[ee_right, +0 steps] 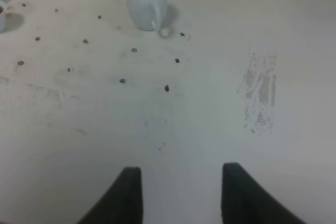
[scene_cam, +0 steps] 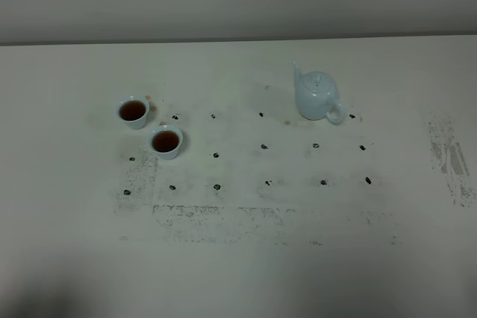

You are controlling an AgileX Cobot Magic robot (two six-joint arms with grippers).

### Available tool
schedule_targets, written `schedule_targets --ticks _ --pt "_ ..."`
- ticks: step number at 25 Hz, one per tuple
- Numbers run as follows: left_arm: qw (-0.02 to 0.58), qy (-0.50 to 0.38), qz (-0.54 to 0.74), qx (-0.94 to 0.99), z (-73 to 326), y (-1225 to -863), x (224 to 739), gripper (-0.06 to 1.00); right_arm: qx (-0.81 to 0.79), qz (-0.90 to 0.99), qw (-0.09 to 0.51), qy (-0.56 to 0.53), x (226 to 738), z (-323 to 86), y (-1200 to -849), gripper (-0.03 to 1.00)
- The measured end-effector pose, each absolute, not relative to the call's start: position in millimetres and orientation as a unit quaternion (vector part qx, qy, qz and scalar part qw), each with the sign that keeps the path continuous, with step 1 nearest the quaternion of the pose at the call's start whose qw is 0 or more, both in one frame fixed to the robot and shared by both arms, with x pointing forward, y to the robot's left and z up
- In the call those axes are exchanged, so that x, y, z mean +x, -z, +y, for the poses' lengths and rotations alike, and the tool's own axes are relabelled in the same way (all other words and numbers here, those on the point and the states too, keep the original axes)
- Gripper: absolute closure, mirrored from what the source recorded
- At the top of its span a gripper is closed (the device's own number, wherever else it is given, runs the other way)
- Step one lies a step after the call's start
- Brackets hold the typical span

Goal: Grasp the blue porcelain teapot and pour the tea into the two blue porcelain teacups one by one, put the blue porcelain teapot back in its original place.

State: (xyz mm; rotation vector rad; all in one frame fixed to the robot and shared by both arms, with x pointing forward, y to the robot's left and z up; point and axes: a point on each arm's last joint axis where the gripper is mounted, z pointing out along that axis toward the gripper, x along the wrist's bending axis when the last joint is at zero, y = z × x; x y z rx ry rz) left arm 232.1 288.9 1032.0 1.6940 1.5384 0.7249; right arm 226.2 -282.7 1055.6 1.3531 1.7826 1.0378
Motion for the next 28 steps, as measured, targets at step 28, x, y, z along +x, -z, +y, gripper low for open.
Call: schedule_targets --ticks 28 --pt "0.362 -0.281 0.597 0.658 288.9 -1032.0 232.1 0.34 0.476 0.712 0.307 -0.415 224.3 -284.7 -1055.4 0.63"
